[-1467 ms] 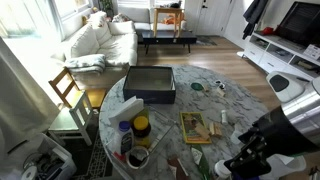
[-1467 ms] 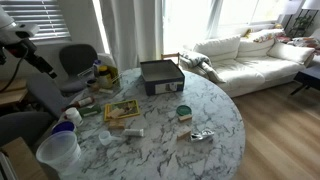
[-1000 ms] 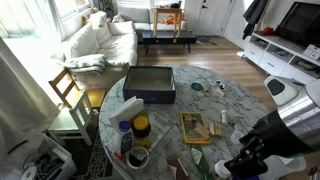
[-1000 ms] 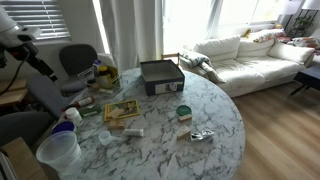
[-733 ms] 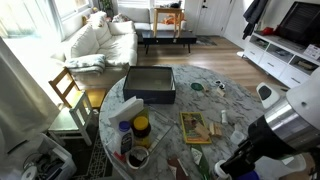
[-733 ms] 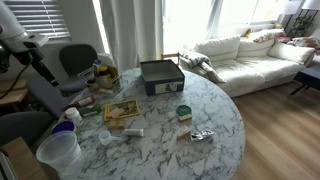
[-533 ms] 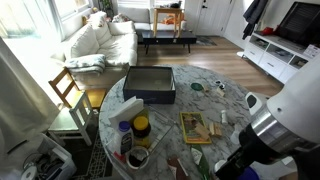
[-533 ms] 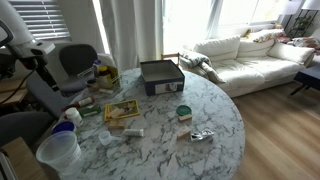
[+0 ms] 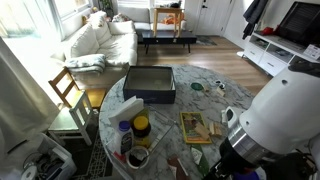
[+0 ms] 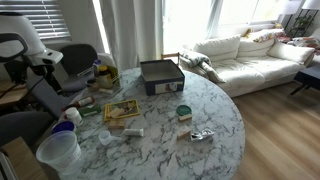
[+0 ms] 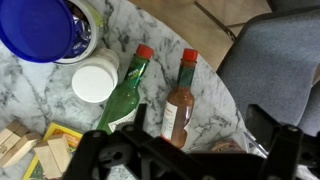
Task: Set the two bottles upright on the table
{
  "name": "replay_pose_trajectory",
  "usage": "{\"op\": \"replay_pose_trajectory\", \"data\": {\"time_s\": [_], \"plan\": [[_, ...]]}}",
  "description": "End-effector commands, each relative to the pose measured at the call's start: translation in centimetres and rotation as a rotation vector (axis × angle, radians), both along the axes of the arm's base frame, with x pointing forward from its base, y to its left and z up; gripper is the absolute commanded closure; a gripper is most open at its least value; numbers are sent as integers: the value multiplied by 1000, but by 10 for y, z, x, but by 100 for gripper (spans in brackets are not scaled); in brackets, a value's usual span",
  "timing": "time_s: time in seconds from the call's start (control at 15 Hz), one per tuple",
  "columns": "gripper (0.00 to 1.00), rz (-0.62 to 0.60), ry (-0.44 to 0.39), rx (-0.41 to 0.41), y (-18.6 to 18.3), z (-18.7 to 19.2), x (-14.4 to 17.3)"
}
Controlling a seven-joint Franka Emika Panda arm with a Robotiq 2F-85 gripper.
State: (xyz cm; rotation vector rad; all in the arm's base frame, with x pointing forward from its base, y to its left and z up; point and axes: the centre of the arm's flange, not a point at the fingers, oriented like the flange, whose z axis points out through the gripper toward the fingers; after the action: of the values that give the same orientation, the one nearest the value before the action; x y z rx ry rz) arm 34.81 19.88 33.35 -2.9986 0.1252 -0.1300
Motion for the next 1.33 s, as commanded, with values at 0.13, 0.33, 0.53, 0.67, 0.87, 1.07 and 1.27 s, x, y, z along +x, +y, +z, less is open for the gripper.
{"op": "replay_pose_trajectory", "data": {"time_s": [0.13,0.33,0.53,0.67,0.87,1.07,1.27], "plan": [[0,-3,6,12,3,-6,0],[0,59,10,19,18,-28,-6],[0,127,24,-10,28,-47,-18],[0,170,18,-17,37,-61,-24],[0,191,-24,-24,51,-84,-30],[0,191,-13,-16,48,-70,-27],[0,195,-9,-16,50,-74,-26]]}}
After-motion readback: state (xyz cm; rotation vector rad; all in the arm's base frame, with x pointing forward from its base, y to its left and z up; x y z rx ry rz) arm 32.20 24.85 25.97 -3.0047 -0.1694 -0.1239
